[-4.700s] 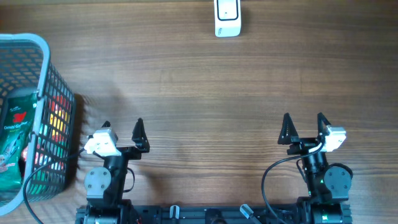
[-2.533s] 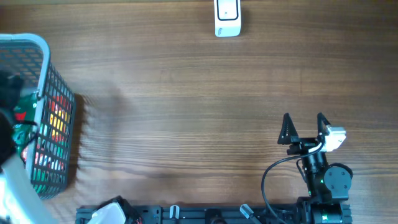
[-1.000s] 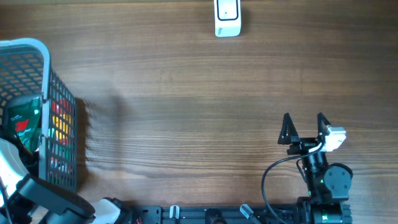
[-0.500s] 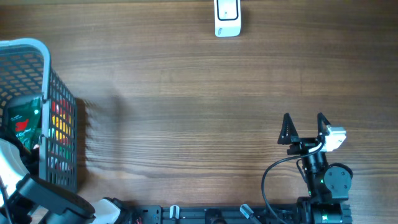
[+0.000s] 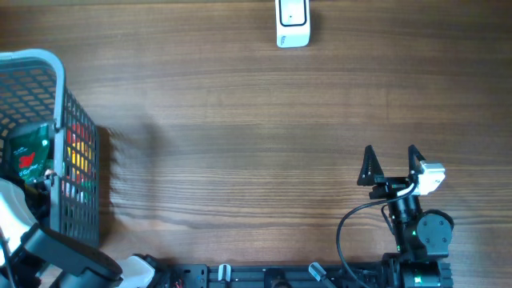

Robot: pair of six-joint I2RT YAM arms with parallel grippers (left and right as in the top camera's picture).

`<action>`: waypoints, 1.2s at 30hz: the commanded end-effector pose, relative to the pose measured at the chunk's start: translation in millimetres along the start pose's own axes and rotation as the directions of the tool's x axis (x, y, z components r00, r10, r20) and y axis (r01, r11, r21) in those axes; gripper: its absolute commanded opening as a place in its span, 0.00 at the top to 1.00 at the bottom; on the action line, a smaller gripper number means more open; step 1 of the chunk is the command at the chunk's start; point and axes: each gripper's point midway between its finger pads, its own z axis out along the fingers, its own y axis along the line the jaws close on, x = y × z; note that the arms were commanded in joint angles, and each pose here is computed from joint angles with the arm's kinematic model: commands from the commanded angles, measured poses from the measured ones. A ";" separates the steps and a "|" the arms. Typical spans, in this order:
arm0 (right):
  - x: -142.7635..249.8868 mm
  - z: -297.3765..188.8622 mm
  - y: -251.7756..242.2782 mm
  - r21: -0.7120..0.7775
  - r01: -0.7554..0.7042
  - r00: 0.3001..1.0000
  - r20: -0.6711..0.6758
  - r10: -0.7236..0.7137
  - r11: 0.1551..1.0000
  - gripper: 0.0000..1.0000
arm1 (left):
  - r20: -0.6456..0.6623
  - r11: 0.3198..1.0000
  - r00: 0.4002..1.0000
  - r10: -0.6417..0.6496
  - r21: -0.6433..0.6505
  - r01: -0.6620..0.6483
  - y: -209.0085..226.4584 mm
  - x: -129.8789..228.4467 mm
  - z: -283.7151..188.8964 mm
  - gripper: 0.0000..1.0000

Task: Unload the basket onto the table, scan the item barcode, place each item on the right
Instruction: 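Grasp the green-lidded jar and place it on the table center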

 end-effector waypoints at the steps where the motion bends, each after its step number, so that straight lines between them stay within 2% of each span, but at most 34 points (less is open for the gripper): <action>1: -1.0 -0.1 -1.8 0.009 0.019 1.000 0.006 -0.019 1.000 0.00 | -0.016 1.000 1.000 0.011 -0.021 -0.011 8.4 7.7 15.0 0.00; 3: -1.0 -0.1 -1.8 0.009 0.019 1.000 0.006 -0.019 1.000 0.00 | -0.026 0.999 1.000 0.012 -0.033 -0.013 12.3 11.0 18.1 0.12; 5: -1.0 -0.1 -1.8 0.009 0.019 1.000 0.006 -0.019 1.000 0.00 | -0.020 1.000 1.000 0.012 -0.026 -0.013 11.2 9.7 14.9 0.19; 6: -1.0 -0.1 -1.8 0.009 0.019 1.000 0.006 -0.019 1.000 0.00 | -0.011 1.000 1.000 0.011 -0.011 -0.012 8.0 6.7 7.4 0.28; 9: -1.1 -0.1 -1.8 0.009 0.018 1.000 0.006 -0.018 1.000 0.00 | 0.061 0.996 0.997 0.049 0.077 -0.053 -9.3 -12.5 -41.9 0.32; 13: -1.1 -0.1 -1.8 0.009 0.019 1.000 0.006 -0.019 1.000 0.00 | 0.142 0.979 0.990 0.022 0.198 -0.050 -18.0 -25.6 -114.2 0.35; 15: -1.0 -0.1 -1.8 0.009 0.018 1.000 0.006 -0.018 1.000 0.00 | 0.151 0.944 0.989 0.013 0.323 -0.062 -28.0 -22.6 -156.5 0.35; 16: -1.0 -0.1 -1.8 0.009 0.019 1.000 0.006 -0.019 1.000 0.00 | 0.144 0.906 0.989 0.024 0.416 -0.083 -37.7 -17.4 -181.7 0.35; 17: -1.0 -0.1 -1.8 0.009 0.019 1.000 0.006 -0.019 1.000 0.00 | 0.151 0.824 0.985 0.085 0.546 -0.155 -51.9 -6.4 -219.5 0.35; 19: -1.1 -0.1 -1.8 0.009 0.019 1.000 0.006 -0.019 1.000 0.00 | 0.177 0.641 0.965 0.192 0.722 -0.260 -63.1 21.6 -281.9 0.35; 20: -1.1 -0.1 -1.7 0.009 0.019 1.000 0.006 -0.019 1.000 0.00 | 0.203 0.505 0.943 0.262 0.804 -0.313 -61.1 48.9 -317.4 0.35; 21: -1.0 -0.1 -1.8 0.009 0.019 1.000 0.006 -0.019 1.000 0.00 | 0.227 0.422 0.925 0.304 0.839 -0.344 -56.0 69.0 -336.2 0.35; 22: -1.0 -0.1 -1.8 0.009 0.019 1.000 0.006 -0.019 1.000 0.00 | 0.264 0.341 0.896 0.357 0.856 -0.388 -46.4 95.4 -352.8 0.35; 23: -1.0 -0.1 -1.8 0.009 0.019 1.000 0.006 -0.019 1.000 0.00 | 0.288 0.297 0.874 0.391 0.860 -0.416 -40.6 111.4 -360.4 0.35; 24: -1.1 -0.1 -1.8 0.009 0.019 1.000 0.006 -0.019 1.000 0.00 | 0.336 0.188 0.808 0.484 0.862 -0.471 -26.5 149.7 -374.0 0.35; 26: -1.0 -0.1 -1.8 0.009 0.019 1.000 0.006 -0.019 1.000 0.00 | 0.367 0.107 0.729 0.578 0.851 -0.514 -17.1 183.4 -376.3 0.36; 28: -1.0 -0.1 -1.8 0.009 0.019 1.000 0.006 -0.019 1.000 0.00 | 0.380 0.073 0.649 0.660 0.827 -0.558 -14.4 211.0 -365.5 0.37; 31: -1.0 -0.1 -1.8 0.009 0.019 1.000 0.006 -0.019 1.000 0.01 | 0.393 0.061 0.502 0.770 0.739 -0.671 -18.5 253.2 -326.4 0.38; 32: -1.0 -0.1 -1.8 0.009 0.018 1.000 0.006 -0.018 1.000 0.00 | 0.386 0.037 0.357 0.851 0.634 -0.773 -23.0 293.1 -286.9 0.38; 36: -1.0 -0.1 -1.8 0.009 0.018 1.000 0.006 -0.018 1.000 0.00 | 0.334 -0.034 0.145 0.931 0.477 -0.878 -29.5 358.5 -230.8 0.38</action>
